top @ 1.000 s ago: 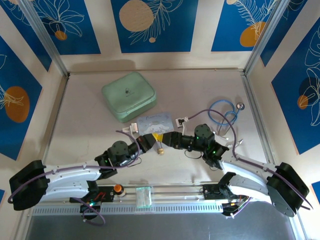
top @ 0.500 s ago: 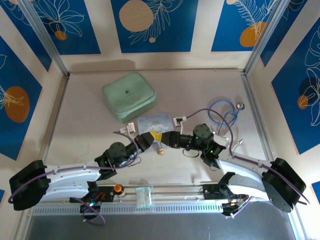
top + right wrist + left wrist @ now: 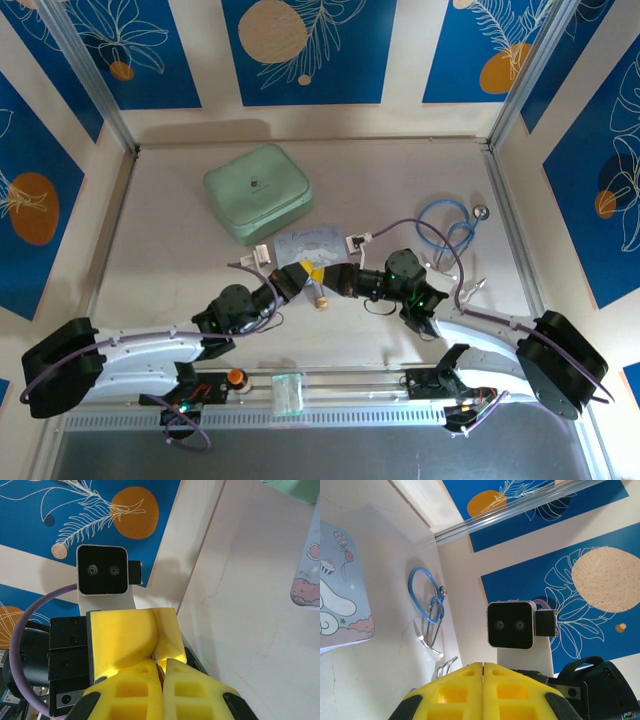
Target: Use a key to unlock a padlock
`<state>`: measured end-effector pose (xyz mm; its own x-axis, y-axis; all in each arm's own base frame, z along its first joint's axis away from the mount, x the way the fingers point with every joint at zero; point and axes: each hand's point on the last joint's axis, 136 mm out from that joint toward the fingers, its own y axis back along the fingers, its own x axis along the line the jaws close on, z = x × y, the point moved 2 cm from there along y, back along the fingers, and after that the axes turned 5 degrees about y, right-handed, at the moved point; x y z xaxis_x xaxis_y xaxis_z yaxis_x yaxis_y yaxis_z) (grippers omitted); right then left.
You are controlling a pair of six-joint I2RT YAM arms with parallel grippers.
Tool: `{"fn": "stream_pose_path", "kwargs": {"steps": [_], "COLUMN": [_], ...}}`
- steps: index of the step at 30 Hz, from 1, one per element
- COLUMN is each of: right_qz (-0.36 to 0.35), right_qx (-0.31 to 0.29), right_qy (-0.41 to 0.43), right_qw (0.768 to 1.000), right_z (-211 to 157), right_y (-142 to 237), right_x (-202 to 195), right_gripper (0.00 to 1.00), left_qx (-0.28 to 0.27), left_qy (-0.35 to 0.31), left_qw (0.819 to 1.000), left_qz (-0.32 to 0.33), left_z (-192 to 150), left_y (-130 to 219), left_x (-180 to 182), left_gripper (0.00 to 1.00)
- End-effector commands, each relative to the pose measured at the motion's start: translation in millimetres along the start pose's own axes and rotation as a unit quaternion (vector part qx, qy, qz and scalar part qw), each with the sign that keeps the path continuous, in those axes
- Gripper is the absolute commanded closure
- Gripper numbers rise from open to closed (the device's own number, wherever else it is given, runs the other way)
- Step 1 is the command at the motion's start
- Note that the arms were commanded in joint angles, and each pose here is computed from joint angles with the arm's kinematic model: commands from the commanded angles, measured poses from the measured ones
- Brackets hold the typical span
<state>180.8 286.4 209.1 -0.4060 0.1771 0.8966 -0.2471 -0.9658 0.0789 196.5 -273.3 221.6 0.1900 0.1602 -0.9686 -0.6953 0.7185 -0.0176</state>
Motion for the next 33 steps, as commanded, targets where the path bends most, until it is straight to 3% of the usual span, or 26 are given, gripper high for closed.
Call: {"fn": "stream_pose_path", "kwargs": {"steps": [1, 9, 12, 15, 17, 20, 23, 29, 33], "right_qz": [0.004, -0.009, -0.012, -0.026, -0.043, -0.075, -0.13, -0.242, -0.279], "right_qx": [0.001, 0.001, 0.003, 0.01, 0.017, 0.027, 0.038, 0.049, 0.055], "right_qy": [0.003, 0.0, -0.002, -0.009, -0.02, -0.036, -0.054, -0.077, -0.071], "right_qw": [1.0, 1.0, 1.0, 1.0, 0.999, 0.996, 0.989, 0.966, 0.956], "right_z": [-4.3, -6.7, -6.3, -8.4, -10.8, -14.9, -20.2, -27.2, -30.8], "right_y": [4.3, 9.2, 10.4, 12.7, 15.4, 20.6, 28.0, 52.8, 62.1], "right_x": [0.8, -2.1, -2.6, -8.6, -16.1, -28.6, -46.8, -81.8, -91.0], "right_gripper": [1.0, 1.0, 1.0, 1.0, 1.0, 1.0, 1.0, 1.0, 1.0], "left_qx": [-0.006, -0.02, -0.017, -0.014, -0.01, 0.008, 0.046, 0.131, 0.166], "left_qy": [0.019, 0.016, 0.006, -0.014, -0.037, -0.09, -0.154, -0.219, -0.241], "left_qw": [1.0, 1.0, 1.0, 0.999, 0.997, 0.982, 0.961, 0.921, 0.9], "left_qz": [-0.014, 0.01, 0.009, 0.03, 0.073, 0.168, 0.226, 0.294, 0.322], "left_z": [1.0, 4.7, 3.8, 4.1, 4.4, 4.9, -0.1, -24.1, -40.7], "left_y": [0.5, 3.1, 3.0, 4.5, 7.1, 14.5, 15.3, 8.8, 1.5], "left_x": [-2.6, 8.6, 7.7, 12.4, 22.3, 43.4, 53.9, 88.6, 113.0], "left_gripper": [1.0, 1.0, 0.86, 0.53, 0.39, 0.38, 0.44, 0.51, 0.51]}}
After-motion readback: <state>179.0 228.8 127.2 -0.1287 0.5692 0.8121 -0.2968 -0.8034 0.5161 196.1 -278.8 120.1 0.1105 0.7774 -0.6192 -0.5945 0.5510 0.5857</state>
